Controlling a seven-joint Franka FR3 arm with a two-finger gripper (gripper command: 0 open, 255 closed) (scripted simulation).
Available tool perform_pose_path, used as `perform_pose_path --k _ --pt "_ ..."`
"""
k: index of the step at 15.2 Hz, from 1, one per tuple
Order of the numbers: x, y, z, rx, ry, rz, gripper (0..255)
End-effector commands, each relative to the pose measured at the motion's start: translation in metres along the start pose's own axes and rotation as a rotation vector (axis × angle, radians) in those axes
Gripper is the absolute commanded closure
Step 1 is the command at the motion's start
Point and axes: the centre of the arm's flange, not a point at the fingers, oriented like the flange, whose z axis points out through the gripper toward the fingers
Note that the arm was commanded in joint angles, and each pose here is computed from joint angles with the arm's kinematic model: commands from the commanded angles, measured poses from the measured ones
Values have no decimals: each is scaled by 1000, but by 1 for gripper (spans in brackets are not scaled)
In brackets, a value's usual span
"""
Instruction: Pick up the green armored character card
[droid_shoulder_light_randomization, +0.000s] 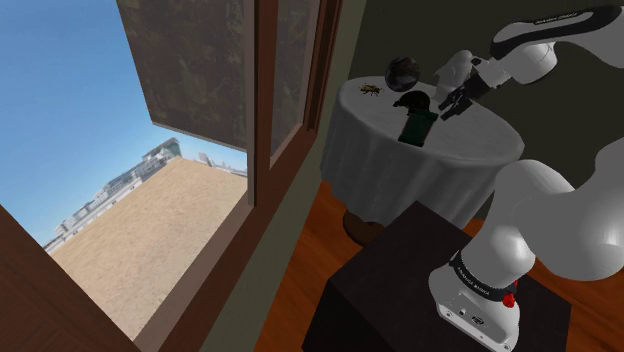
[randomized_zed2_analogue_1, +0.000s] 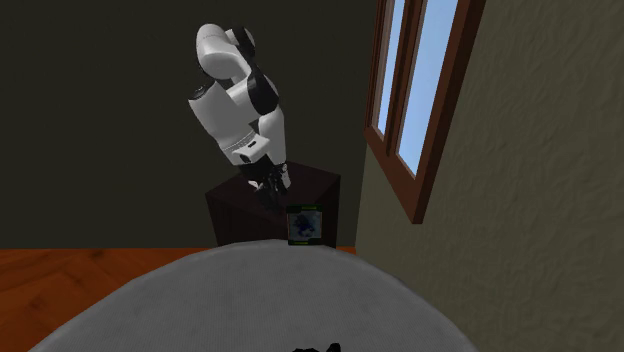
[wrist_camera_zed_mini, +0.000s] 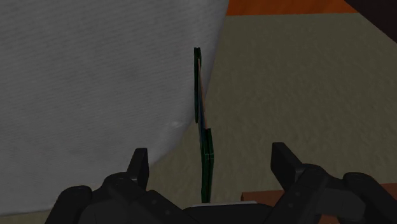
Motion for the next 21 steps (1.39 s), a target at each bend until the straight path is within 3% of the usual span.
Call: perform_pose_path --k 1,2,11,21 --pt "-2 0 4 0 0 0 0" --pt "-3 -1 3 0 0 0 255" --pt "-2 0 4 0 0 0 255" --pt "22 0 -43 0 0 0 255"
